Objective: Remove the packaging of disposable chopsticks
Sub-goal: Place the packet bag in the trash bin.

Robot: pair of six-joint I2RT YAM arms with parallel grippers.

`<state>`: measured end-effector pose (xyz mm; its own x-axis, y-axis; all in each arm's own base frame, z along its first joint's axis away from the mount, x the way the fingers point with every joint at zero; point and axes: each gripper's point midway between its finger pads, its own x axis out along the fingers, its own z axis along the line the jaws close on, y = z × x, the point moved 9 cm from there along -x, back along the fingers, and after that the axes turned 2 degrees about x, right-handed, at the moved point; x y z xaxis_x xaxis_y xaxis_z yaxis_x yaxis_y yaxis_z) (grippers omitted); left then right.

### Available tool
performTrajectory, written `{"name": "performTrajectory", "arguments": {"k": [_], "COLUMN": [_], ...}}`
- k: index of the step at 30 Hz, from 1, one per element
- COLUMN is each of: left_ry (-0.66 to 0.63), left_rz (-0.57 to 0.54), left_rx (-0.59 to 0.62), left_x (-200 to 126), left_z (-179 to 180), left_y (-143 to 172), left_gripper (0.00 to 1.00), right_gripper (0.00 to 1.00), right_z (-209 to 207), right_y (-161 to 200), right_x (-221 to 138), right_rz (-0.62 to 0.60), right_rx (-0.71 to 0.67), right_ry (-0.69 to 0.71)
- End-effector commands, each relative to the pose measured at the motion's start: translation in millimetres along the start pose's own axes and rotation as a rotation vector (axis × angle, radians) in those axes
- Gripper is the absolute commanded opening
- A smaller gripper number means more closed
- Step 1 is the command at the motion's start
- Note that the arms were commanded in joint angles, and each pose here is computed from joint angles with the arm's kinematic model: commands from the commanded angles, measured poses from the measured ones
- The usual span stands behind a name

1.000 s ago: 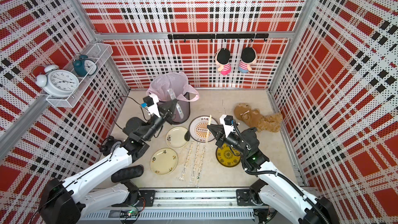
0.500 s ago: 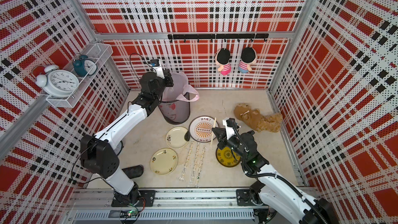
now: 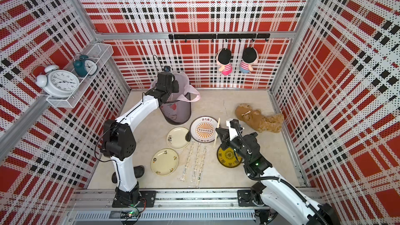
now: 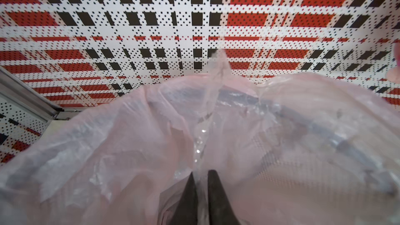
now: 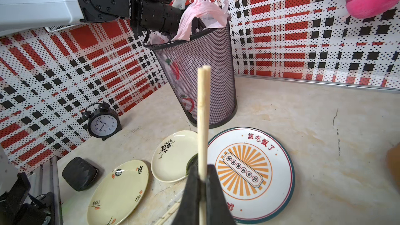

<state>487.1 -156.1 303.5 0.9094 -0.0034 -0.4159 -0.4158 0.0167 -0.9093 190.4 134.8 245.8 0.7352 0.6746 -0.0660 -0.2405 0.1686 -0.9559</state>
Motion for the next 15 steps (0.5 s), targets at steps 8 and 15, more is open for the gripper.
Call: {"name": "performTrajectory", "arguments": {"k": [8, 15], "left_ry": [-0.02, -0.003], "left_rz": [-0.06, -0.097], "left_rx": [-0.026, -0.061], "left_x": [-45.1, -69.8], "left_z": [8.4, 16.3], "left_y": [-32.9, -39.9], "left_gripper": [0.75, 0.8], "right_gripper": [0.0, 0.0], "right_z": [-3.4, -4.2], "right_y": [1.9, 3.8], "right_x": [-3.9, -3.1], "right_rz": [-0.004, 0.005], "right_rx": [-0.009, -0.006], "right_ry": [0.03, 0.033]}}
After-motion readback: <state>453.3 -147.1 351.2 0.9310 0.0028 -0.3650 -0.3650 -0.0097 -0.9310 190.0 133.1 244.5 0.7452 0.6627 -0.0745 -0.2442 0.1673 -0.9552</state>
